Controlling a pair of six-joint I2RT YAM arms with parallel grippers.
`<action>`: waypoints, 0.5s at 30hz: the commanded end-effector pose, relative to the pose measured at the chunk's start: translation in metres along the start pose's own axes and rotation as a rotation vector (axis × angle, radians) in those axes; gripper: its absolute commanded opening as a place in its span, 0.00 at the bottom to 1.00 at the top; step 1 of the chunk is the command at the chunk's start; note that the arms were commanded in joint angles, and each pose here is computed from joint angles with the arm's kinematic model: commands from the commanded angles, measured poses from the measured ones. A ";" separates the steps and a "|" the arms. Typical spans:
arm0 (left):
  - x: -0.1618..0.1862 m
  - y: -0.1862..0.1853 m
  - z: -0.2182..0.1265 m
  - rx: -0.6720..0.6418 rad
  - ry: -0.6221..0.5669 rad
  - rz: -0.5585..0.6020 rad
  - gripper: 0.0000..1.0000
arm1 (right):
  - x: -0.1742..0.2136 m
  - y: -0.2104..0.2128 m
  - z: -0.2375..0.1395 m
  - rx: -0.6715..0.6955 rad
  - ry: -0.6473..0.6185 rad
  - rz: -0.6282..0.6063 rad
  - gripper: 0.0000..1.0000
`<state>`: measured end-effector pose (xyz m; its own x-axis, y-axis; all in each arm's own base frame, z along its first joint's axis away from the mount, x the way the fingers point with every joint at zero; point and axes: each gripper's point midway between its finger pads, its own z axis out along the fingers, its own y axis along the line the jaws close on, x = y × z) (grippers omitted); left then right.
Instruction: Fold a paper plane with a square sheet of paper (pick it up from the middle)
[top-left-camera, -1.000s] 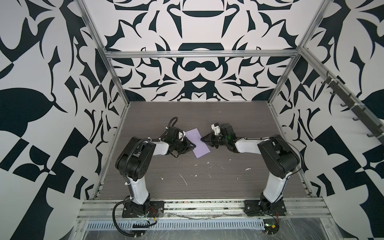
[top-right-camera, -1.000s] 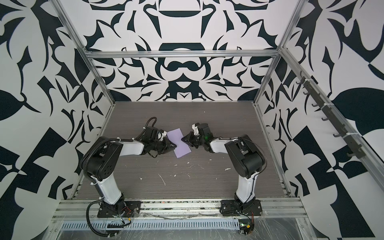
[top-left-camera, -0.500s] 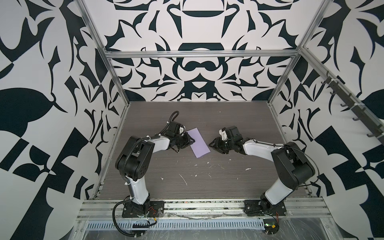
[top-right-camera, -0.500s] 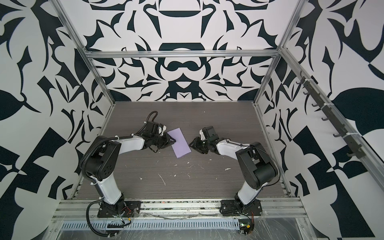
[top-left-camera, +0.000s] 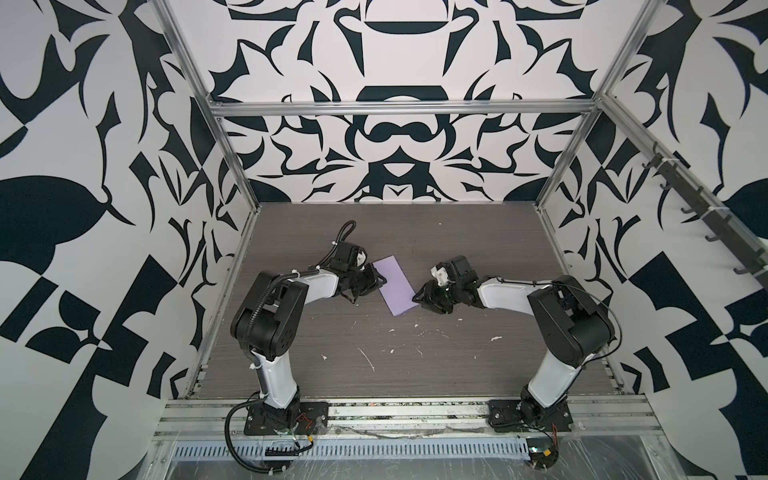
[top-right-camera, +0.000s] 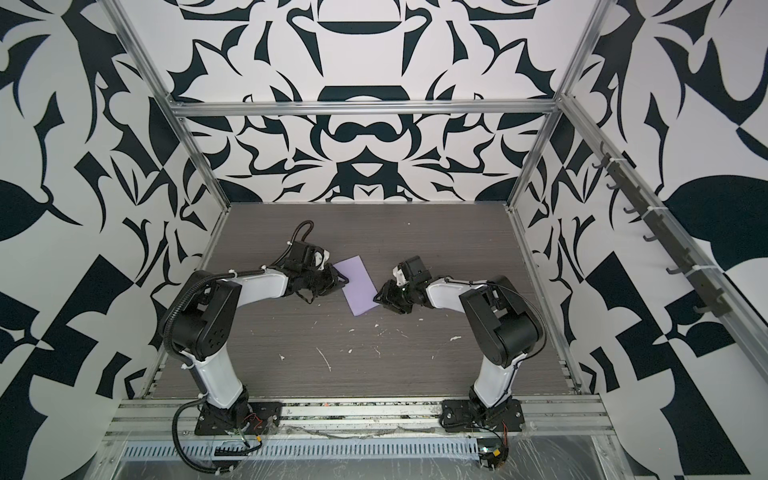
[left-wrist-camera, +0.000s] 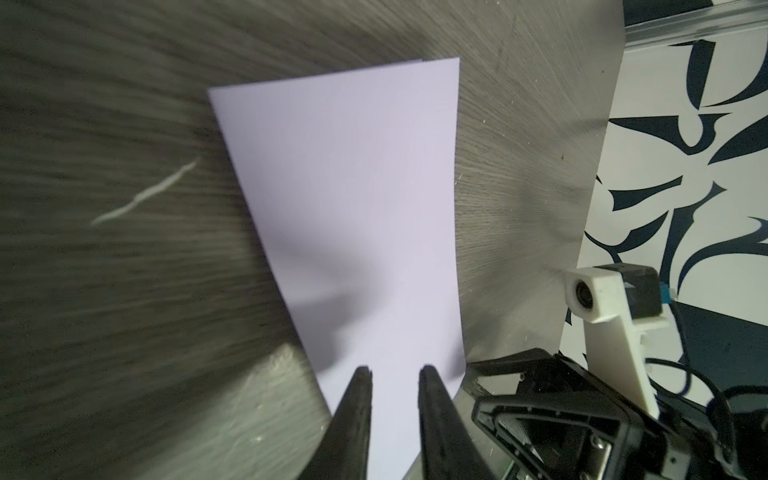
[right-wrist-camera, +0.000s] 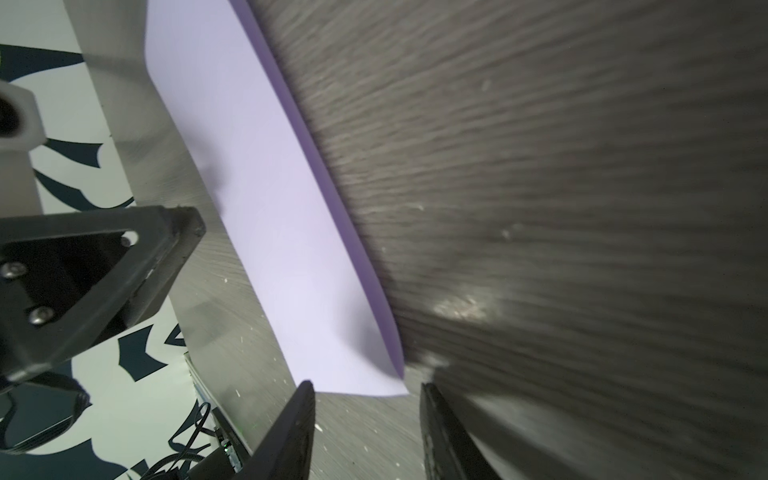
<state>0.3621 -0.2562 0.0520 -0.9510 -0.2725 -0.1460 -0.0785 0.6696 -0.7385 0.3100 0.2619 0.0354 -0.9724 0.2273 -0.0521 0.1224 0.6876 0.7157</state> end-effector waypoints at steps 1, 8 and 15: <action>-0.002 0.006 0.005 -0.020 0.011 -0.006 0.24 | -0.009 0.022 0.000 -0.071 -0.013 -0.037 0.44; -0.001 0.010 0.009 -0.028 0.023 -0.015 0.24 | -0.012 0.036 -0.005 -0.144 -0.045 -0.040 0.41; 0.001 0.017 0.013 -0.047 0.034 -0.026 0.24 | -0.011 0.036 -0.008 -0.144 -0.052 -0.032 0.36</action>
<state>0.3600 -0.2544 0.0346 -0.9563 -0.2716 -0.1083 -0.1125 0.6838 -0.7210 0.3209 0.2737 0.0482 -0.9667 0.2448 -0.0748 0.0970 0.6209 0.7779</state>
